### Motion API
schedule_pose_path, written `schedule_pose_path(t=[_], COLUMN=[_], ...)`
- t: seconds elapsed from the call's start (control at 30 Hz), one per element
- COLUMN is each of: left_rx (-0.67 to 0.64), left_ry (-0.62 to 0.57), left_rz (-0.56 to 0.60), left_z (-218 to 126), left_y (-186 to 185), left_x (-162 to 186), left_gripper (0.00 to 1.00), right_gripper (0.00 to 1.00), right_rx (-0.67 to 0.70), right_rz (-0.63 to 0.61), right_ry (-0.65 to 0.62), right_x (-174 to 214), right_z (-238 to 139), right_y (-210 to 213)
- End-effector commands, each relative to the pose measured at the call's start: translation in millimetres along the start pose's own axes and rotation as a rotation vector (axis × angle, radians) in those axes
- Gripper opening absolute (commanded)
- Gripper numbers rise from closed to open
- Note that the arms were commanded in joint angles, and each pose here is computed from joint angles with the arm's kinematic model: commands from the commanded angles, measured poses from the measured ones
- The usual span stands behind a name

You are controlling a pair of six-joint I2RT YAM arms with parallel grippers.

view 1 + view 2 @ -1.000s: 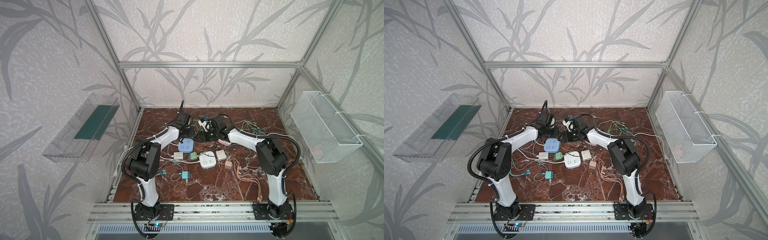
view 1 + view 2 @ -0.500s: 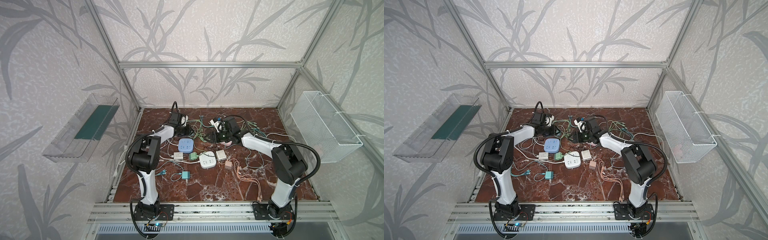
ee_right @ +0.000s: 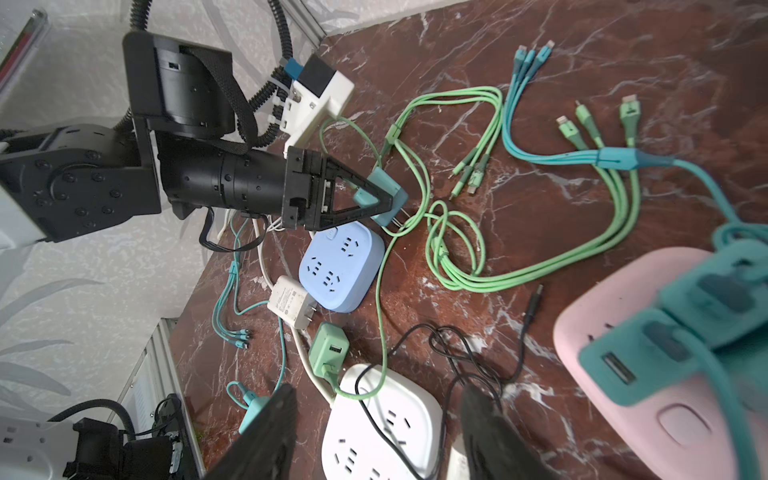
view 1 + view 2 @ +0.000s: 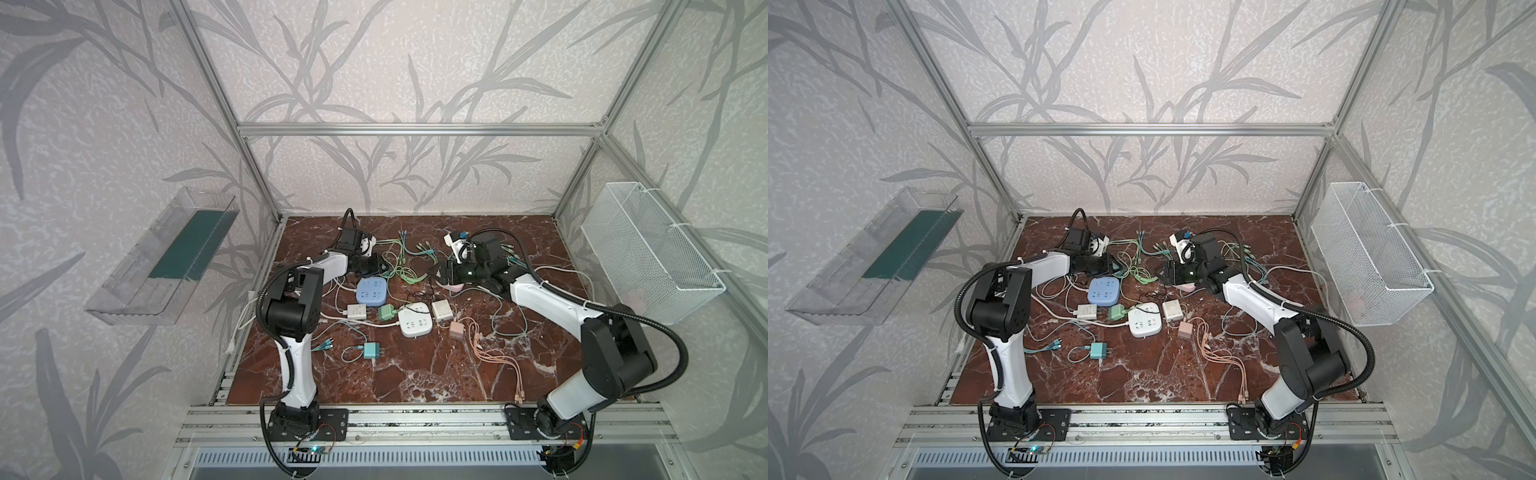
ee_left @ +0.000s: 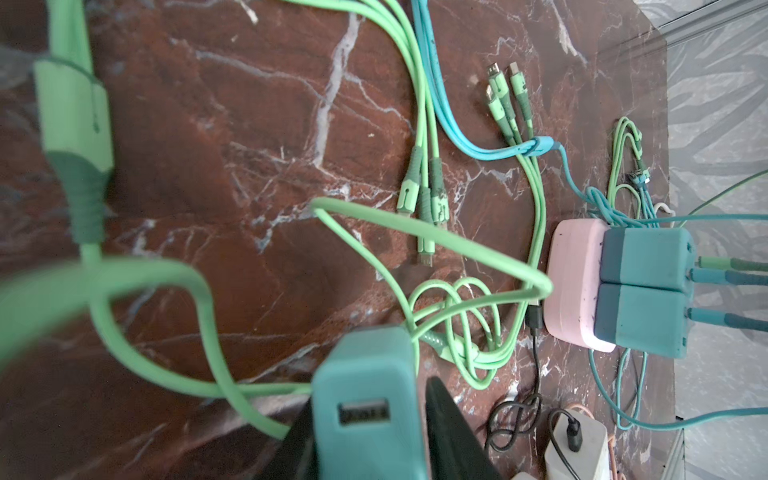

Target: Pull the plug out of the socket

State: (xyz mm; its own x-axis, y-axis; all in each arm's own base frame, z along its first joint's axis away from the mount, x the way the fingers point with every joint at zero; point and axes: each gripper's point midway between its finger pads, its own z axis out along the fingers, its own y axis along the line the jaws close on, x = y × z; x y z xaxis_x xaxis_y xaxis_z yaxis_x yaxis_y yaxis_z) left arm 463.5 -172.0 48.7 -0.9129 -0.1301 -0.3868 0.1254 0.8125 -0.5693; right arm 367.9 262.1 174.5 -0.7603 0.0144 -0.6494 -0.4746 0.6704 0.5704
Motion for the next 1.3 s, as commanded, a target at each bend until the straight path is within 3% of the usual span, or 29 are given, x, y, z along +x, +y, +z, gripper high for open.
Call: schedule_pose_path(t=[0.0, 0.6, 0.93, 1.27], left_rx=[-0.033, -0.295, -0.284, -0.235], left_ry=[0.042, -0.01, -0.123, -0.15], left_rz=[-0.023, -0.013, 0.14, 0.368], left_z=[1, -54, -76, -33], left_y=[10, 20, -38, -117], left_x=[10, -11, -31, -4], left_gripper=[0.46, 0.69, 0.76, 0.76], right_gripper=[0.63, 0.63, 0.62, 0.56], right_rx=[0.058, 0.227, 0.331, 0.326], right_rz=[0.008, 0.118, 0.271, 0.336], right_ry=[-0.016, -0.066, -0.057, -0.01], right_x=[1, 13, 36, 44], right_z=[-16, -63, -72, -58], right_y=[-15, -71, -121, -135])
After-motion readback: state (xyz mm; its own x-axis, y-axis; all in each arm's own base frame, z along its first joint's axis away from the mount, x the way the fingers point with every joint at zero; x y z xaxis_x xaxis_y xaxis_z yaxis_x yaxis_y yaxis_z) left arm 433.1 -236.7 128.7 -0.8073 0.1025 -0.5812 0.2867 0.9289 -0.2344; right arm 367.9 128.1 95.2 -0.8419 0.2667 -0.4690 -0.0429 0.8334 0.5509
